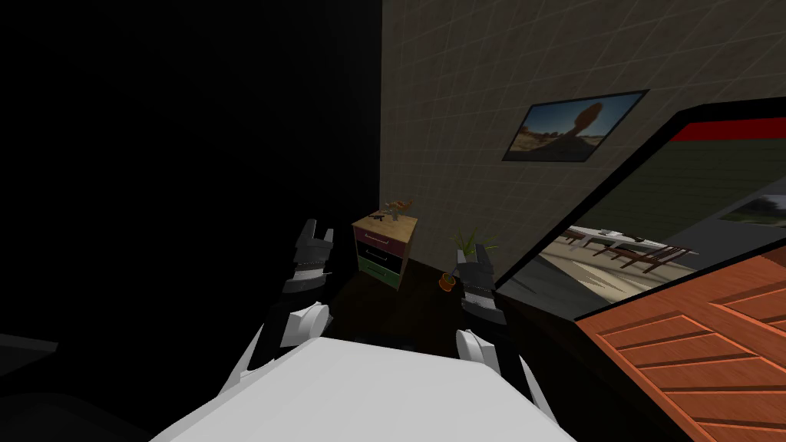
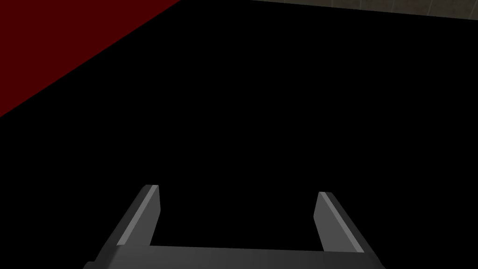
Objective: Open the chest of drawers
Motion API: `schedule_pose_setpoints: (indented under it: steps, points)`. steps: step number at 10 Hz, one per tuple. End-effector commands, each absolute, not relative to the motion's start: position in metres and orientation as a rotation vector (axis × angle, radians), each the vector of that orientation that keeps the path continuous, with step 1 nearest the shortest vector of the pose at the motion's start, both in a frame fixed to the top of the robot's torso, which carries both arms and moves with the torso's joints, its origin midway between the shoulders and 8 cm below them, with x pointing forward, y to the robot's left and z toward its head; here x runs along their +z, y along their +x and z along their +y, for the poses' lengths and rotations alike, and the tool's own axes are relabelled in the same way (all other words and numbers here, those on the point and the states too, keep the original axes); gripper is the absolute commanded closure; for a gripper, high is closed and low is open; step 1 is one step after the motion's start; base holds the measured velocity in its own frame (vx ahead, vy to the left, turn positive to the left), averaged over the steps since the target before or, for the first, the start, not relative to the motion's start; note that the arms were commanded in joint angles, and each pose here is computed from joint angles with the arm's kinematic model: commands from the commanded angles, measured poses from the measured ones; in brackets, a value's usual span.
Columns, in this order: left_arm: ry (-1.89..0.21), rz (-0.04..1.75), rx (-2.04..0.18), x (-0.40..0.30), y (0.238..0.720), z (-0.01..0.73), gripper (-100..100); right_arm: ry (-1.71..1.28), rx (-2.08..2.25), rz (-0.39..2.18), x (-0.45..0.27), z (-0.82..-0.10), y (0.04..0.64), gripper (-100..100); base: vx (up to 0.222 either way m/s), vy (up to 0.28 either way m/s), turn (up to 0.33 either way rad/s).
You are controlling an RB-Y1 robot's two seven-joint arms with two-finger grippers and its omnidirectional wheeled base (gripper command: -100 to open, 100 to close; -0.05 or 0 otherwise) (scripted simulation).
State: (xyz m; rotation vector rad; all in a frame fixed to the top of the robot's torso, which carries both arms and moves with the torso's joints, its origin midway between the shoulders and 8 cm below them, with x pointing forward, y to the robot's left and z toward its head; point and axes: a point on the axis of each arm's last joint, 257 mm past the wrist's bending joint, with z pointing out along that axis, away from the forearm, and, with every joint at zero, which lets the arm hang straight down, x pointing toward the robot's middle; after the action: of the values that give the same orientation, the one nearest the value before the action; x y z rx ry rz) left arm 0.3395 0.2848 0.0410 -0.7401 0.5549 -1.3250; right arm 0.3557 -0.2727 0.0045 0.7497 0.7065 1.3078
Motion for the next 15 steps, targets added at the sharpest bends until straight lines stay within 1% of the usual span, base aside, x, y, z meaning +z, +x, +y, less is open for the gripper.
schedule_pose_setpoints:
  steps: [1, 9, 10, 15]
  points:
    - [-0.740, 0.555, -1.325, 0.041, 0.339, 0.285, 0, 0.750, 1.308, 0.706, 0.005, -0.273, 0.356, 0, 0.000, 0.000, 0.000]
    - [-0.740, 0.555, -1.325, 0.041, 0.339, 0.285, 0, 0.749, 1.308, 0.706, 0.005, -0.273, 0.356, 0, 0.000, 0.000, 0.000]
    - [-0.712, 0.600, -1.330, 0.037, 0.343, 0.279, -100, 0.749, 1.308, 0.706, 0.005, -0.273, 0.356, 0, 0.014, 0.004, -0.034]
    - [-0.669, 0.713, -1.343, 0.016, 0.357, 0.268, -100, 0.750, 1.308, 0.707, 0.004, -0.273, 0.356, 0, 0.032, 0.009, -0.059]
